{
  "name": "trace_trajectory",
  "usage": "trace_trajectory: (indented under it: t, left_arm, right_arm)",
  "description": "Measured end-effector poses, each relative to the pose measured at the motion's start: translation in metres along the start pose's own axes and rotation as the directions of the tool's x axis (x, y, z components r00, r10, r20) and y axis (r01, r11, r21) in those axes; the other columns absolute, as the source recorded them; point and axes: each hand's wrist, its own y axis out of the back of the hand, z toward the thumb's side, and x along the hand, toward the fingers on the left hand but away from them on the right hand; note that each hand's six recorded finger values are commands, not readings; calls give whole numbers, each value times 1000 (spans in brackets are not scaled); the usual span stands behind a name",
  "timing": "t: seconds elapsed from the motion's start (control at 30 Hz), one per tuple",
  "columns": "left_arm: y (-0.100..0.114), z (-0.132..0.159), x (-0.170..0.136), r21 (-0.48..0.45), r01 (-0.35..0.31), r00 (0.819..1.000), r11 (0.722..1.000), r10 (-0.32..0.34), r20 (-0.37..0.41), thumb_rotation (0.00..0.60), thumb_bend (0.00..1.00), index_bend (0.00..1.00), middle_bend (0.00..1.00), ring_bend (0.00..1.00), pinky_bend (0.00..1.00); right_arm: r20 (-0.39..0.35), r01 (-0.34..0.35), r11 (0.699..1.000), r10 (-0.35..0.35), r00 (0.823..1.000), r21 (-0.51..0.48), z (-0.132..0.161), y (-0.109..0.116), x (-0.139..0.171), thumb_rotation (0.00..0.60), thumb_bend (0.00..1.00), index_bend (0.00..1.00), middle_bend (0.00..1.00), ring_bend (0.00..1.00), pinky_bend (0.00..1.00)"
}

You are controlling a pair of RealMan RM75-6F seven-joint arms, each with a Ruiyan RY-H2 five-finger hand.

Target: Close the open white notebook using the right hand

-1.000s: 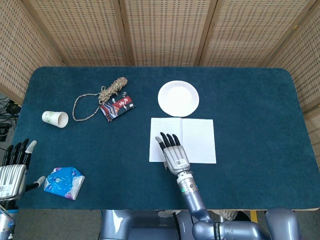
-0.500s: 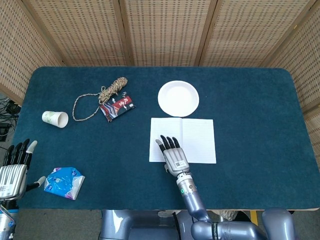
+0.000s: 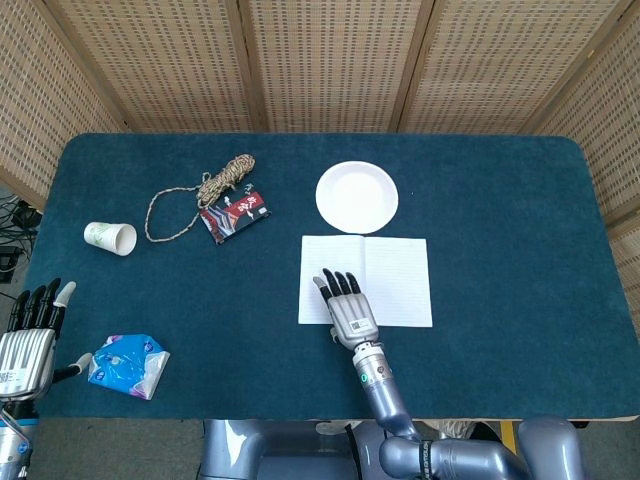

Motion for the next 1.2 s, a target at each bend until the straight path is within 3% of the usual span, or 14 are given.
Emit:
trace_trajectory:
  t: [1.2]
  left_arm:
    - [0, -2, 2, -1, 1, 1000, 1000, -1, -6, 600, 81, 0, 0, 0, 0]
  right_arm:
    - [20, -22, 1000, 23, 1000, -15, -9, -11, -9, 600, 385, 0, 0, 0, 0]
